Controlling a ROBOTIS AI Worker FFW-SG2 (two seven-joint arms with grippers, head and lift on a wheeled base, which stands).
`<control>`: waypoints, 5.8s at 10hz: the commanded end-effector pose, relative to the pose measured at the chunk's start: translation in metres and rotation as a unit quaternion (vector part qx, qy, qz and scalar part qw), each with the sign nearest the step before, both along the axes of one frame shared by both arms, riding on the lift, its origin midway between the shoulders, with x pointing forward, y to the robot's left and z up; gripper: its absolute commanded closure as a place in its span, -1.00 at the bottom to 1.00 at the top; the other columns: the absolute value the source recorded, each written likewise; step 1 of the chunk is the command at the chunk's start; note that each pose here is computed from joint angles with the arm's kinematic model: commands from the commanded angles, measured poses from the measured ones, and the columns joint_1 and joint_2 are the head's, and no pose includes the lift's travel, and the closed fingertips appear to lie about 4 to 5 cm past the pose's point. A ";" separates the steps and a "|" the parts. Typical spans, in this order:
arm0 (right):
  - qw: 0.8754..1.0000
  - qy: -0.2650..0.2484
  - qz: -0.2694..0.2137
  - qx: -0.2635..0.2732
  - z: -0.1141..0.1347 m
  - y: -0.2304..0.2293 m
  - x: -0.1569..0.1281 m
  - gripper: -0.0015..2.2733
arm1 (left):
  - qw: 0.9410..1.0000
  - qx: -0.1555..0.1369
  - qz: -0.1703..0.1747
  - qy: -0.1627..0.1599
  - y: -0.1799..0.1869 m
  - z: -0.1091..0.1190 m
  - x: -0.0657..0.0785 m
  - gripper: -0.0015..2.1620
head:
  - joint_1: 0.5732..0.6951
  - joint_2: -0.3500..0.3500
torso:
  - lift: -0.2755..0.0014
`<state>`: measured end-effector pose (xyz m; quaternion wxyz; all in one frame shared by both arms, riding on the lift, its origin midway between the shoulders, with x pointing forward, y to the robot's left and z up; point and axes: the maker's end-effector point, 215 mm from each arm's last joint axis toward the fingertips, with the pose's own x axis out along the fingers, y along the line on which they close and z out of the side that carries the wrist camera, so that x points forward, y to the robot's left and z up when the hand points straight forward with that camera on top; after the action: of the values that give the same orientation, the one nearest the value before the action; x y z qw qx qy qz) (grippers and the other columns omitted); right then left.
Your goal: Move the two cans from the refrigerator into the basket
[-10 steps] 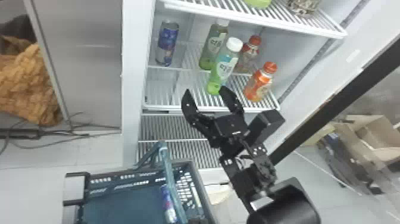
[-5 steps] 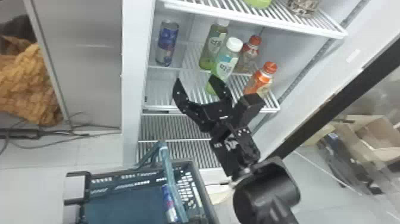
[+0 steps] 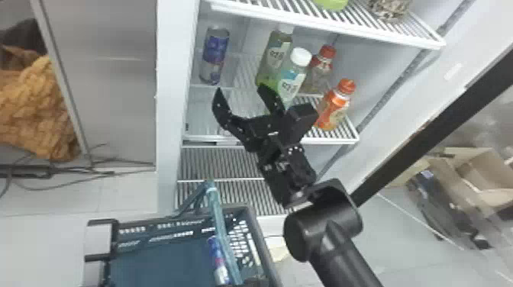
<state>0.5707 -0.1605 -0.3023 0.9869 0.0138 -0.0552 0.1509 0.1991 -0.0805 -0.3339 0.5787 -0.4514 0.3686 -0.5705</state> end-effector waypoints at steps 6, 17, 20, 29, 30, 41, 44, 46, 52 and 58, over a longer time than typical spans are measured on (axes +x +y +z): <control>1.000 -0.008 -0.006 -0.017 0.006 0.020 0.043 -0.93 | 1.000 -0.002 -0.004 0.002 -0.002 0.000 -0.001 0.12 | 1.00 -0.91 | -1.00; 0.999 -0.008 -0.018 -0.050 0.021 0.026 0.106 -0.93 | 1.000 -0.007 -0.013 0.001 -0.009 0.001 -0.001 0.12 | 1.00 -0.84 | -1.00; 0.999 0.004 -0.004 -0.052 0.016 0.041 0.113 -0.69 | 1.000 -0.010 -0.015 -0.001 -0.011 0.003 0.001 0.12 | 1.00 -0.79 | -1.00; 1.000 -0.016 -0.002 -0.018 0.038 0.038 0.100 -0.22 | 1.000 -0.015 -0.008 0.008 -0.008 0.002 0.001 0.12 | 1.00 -0.76 | -1.00; 1.000 -0.017 -0.005 -0.012 0.039 0.033 0.094 -0.22 | 1.000 -0.015 -0.006 0.010 -0.007 0.001 0.001 0.12 | 1.00 -0.76 | -1.00; 1.000 0.005 0.018 0.015 0.077 0.012 -0.038 -0.22 | 1.000 -0.018 -0.004 0.014 -0.006 0.000 -0.001 0.12 | 1.00 -0.93 | -1.00; 1.000 0.009 0.007 0.023 0.093 -0.007 -0.087 -0.22 | 1.000 -0.019 -0.003 0.014 -0.006 0.001 0.000 0.12 | 1.00 -1.00 | -1.00; 0.999 0.024 -0.003 0.025 0.097 -0.019 -0.118 -0.22 | 1.000 -0.017 -0.002 0.014 -0.005 0.000 0.000 0.12 | 1.00 -1.00 | -1.00; 0.996 0.075 -0.014 0.040 0.097 -0.030 -0.184 -0.22 | 1.000 -0.019 0.001 0.012 -0.004 0.001 0.002 0.12 | 1.00 -1.00 | -1.00; 0.972 0.222 -0.013 0.079 0.011 -0.024 -0.224 -0.22 | 1.000 -0.021 0.004 0.012 -0.004 0.001 0.004 0.12 | 1.00 -1.00 | -1.00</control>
<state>0.3510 -0.1870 -0.2843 0.9751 0.1192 0.1404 0.1232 0.2028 -0.0844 -0.3327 0.5674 -0.4714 0.3615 -0.5702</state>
